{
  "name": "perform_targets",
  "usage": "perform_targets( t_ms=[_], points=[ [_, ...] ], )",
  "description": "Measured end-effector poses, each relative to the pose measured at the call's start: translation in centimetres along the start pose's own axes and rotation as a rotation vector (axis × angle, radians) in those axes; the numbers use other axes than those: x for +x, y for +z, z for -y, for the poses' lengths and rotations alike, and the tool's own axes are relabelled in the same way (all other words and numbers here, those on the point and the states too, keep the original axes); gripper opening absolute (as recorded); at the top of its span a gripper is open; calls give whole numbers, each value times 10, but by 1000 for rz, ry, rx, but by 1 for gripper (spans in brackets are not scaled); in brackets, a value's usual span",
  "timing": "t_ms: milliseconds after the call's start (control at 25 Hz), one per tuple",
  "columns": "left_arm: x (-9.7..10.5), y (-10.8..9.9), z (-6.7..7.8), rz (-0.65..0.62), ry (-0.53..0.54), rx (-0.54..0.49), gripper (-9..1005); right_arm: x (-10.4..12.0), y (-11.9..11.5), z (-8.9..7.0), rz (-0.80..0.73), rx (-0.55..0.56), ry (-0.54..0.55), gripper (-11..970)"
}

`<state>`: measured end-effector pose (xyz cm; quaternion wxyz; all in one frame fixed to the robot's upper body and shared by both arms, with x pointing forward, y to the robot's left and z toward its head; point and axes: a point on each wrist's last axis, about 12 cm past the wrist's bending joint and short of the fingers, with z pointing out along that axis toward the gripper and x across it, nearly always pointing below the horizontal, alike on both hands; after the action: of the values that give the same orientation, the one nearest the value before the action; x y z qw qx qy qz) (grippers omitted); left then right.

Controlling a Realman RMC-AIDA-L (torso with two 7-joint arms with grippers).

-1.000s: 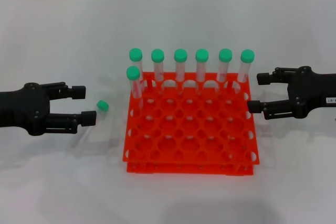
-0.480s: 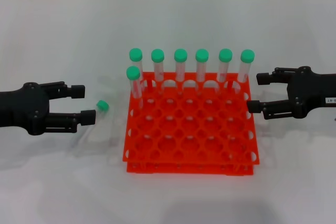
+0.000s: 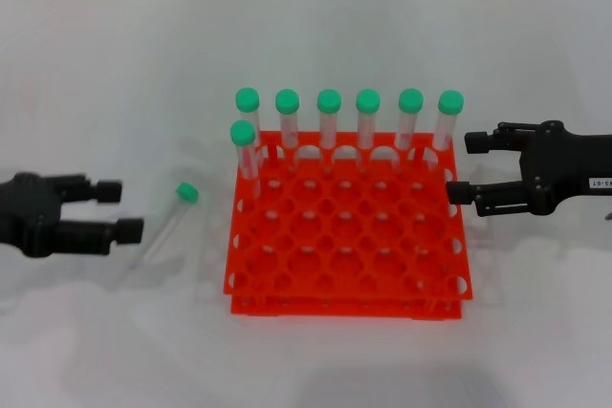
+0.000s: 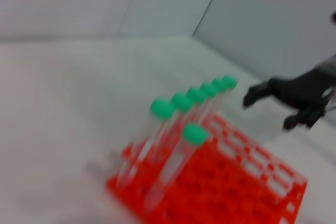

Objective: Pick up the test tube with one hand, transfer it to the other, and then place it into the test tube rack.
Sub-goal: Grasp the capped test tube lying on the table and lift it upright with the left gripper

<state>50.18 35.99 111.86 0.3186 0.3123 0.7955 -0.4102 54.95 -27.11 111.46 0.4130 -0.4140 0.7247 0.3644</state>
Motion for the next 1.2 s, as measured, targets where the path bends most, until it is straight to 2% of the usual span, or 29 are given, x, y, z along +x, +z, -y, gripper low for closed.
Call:
perform_targets(
  t_ms=[240,520,1200],
  points=[
    [-11,-5,-11,-169,-84,-61,862,-3,4,-1,7,-6,-6,833],
    [-25,-2,-20,-372,-147,-135,862,-4,6,-2,11,-10,-7,833],
    [-51,27,-25,-543,-101,-164,861,-5,9,-3,17,-15,-8,833]
  ],
)
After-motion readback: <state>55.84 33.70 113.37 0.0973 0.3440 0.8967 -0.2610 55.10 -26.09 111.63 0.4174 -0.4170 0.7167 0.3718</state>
